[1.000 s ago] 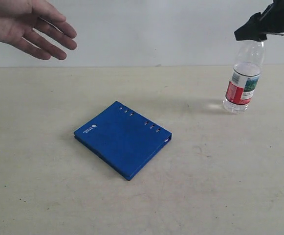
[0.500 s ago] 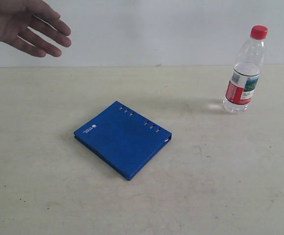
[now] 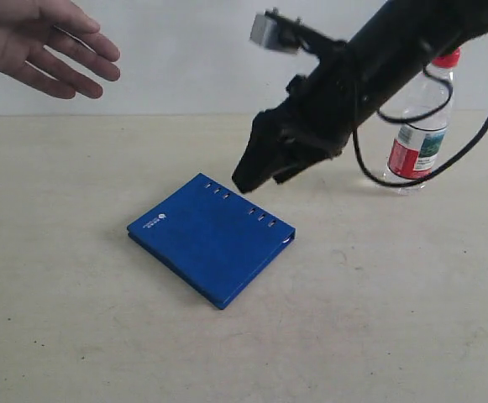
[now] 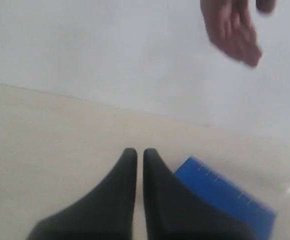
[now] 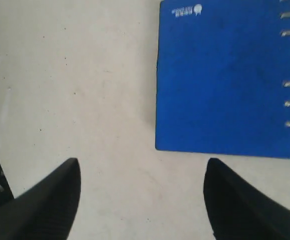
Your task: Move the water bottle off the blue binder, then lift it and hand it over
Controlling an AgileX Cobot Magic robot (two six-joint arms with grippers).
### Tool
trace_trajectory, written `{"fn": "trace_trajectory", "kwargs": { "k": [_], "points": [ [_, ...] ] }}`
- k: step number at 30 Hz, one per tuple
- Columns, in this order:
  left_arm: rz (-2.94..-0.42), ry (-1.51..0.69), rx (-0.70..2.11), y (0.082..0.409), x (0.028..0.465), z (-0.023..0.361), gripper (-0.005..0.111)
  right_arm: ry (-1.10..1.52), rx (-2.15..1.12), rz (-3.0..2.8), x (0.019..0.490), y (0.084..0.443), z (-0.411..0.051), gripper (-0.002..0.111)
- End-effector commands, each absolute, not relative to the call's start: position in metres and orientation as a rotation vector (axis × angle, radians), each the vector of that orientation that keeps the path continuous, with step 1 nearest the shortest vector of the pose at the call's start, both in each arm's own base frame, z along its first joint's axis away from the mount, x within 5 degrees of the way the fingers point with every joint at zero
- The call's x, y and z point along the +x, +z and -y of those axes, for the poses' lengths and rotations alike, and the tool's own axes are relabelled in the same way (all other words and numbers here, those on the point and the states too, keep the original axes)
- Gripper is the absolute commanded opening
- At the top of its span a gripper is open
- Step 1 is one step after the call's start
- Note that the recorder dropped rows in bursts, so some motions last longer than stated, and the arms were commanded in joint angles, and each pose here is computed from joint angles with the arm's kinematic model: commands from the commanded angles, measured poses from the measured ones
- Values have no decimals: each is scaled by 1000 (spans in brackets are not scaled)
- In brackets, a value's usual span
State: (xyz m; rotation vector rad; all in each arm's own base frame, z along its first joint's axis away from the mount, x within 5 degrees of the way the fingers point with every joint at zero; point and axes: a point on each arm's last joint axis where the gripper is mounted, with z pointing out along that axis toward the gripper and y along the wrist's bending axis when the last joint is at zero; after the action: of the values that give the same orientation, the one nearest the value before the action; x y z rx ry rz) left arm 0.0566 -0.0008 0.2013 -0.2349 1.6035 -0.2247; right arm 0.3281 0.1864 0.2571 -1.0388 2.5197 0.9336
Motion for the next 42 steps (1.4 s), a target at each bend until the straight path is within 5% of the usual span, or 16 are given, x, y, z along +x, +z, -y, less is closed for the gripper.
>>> {"fn": "trace_trajectory", "kwargs": {
  "k": [1, 16, 26, 32, 42],
  "points": [
    [-1389, -619, -604, 213, 56, -1, 4, 985, -949, -2651, 329, 216, -187, 62],
    [-1707, -885, -746, 187, 53, 20, 4, 951, -928, -2680, 335, 190, -187, 62],
    [-1397, -684, -585, 231, 52, 3, 4, 951, -973, -2712, 331, 190, -186, 62],
    [-1724, -437, -349, 253, 88, 9, 4, 954, -987, -2714, 330, 191, -185, 62],
    [-2309, -511, -397, 193, 187, 26, 4, 838, -971, -2643, 340, 189, -184, 62]
  ]
}}
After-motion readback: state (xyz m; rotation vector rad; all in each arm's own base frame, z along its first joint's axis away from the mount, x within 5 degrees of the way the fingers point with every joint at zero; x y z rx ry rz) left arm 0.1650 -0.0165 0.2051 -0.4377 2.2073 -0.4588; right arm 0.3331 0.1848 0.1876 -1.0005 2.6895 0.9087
